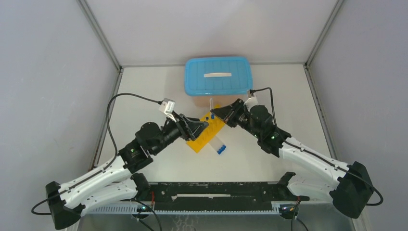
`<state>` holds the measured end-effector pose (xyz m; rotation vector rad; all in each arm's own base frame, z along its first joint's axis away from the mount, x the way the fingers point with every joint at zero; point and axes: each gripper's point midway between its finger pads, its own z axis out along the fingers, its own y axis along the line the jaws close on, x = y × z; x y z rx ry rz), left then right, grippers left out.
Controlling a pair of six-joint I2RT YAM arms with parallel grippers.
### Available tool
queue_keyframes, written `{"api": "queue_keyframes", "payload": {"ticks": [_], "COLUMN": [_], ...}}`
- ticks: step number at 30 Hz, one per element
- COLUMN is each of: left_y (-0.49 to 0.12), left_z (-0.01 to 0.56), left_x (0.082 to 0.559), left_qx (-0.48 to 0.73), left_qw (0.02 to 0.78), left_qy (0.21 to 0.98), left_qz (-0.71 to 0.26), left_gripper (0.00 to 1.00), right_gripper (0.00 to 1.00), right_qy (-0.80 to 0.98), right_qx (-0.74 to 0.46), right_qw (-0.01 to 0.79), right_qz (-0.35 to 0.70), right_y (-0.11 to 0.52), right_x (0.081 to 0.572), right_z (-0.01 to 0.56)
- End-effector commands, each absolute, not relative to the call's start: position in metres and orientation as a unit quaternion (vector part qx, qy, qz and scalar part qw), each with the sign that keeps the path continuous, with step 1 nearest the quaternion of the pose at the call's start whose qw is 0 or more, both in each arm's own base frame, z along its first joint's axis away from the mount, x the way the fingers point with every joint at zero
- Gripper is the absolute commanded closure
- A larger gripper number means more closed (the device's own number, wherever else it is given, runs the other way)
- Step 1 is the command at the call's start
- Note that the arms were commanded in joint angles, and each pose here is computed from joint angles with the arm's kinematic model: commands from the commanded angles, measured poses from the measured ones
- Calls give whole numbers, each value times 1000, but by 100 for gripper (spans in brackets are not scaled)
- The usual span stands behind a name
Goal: Organize the chemistry lab equipment
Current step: Pick up the test tube at the center of the board.
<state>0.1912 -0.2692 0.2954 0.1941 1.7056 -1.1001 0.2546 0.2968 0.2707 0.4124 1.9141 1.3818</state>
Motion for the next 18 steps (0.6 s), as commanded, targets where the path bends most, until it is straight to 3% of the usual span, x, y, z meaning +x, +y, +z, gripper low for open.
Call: {"api": "queue_keyframes", "payload": {"ticks": [1, 18], "left_y": [-270, -258], "left_z": [321, 314], "left_x": [191, 225], "left_qx": [30, -79], "left_qw": [528, 508], "left_qy": [674, 693], "left_qz": [-515, -506], "left_gripper": [36, 29], "right_gripper": [82, 83], "right_qy": [691, 693], "right_qx": [155, 100], "right_qw": [370, 355], "right_qz": [601, 620], "right_y": [299, 303], "right_x": [252, 229], "right_z": [298, 292]}}
